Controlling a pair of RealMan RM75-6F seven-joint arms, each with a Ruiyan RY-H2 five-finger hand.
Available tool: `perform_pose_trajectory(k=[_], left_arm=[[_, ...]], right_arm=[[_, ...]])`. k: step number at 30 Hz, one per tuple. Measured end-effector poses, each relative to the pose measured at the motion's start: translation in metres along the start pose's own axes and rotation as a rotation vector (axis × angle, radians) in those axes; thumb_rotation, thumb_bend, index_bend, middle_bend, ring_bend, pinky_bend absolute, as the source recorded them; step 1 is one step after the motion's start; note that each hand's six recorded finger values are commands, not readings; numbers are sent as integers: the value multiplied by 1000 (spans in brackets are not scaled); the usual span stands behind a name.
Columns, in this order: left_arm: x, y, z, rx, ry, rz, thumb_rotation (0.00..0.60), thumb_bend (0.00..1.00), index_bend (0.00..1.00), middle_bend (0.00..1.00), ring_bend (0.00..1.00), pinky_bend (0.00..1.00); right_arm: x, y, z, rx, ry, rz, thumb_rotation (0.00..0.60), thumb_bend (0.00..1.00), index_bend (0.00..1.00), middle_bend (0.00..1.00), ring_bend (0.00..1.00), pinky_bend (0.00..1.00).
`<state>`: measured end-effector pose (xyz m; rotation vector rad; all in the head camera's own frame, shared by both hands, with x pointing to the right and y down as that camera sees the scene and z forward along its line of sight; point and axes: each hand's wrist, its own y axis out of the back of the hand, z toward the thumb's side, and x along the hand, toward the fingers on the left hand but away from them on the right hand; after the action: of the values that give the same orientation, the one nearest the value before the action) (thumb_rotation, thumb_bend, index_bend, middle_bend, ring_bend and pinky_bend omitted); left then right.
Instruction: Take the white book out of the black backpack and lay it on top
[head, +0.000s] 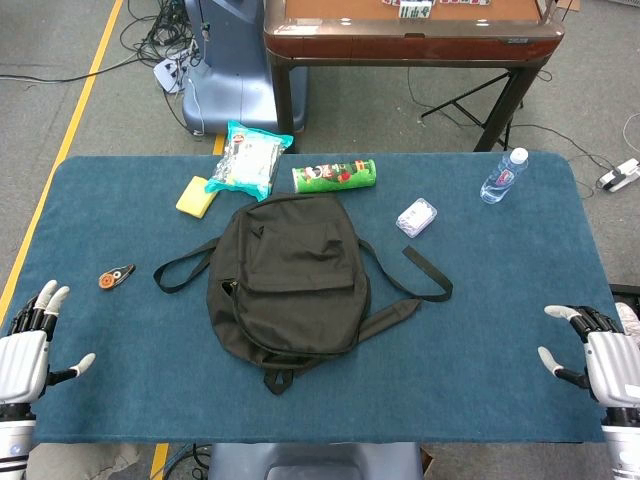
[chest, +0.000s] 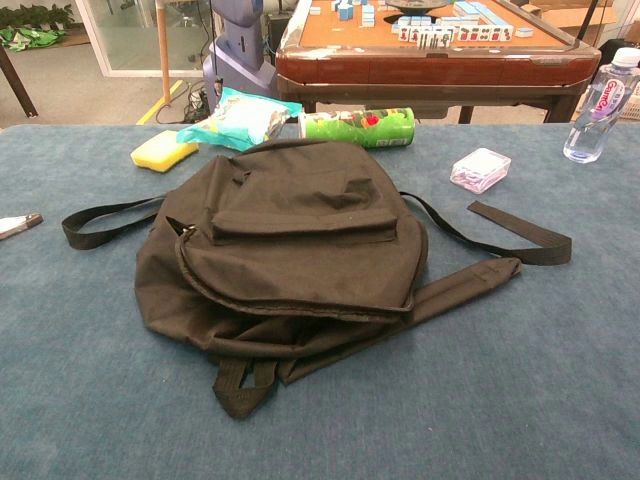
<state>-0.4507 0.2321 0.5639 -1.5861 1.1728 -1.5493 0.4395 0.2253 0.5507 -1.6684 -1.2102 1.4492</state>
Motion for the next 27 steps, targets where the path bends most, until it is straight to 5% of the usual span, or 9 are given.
perform_pose_trajectory(k=[13, 27], left_arm=[[-2, 3, 2, -10, -2, 12, 600, 111, 0, 0, 0, 93], [-8, 12, 9, -11, -10, 26, 600, 111, 0, 0, 0, 93]], right_arm=[[-19, -23, 43, -1, 156, 121, 600, 163, 277, 336, 242, 280], [-76, -104, 177, -14, 490, 366, 600, 114, 209, 255, 214, 280]])
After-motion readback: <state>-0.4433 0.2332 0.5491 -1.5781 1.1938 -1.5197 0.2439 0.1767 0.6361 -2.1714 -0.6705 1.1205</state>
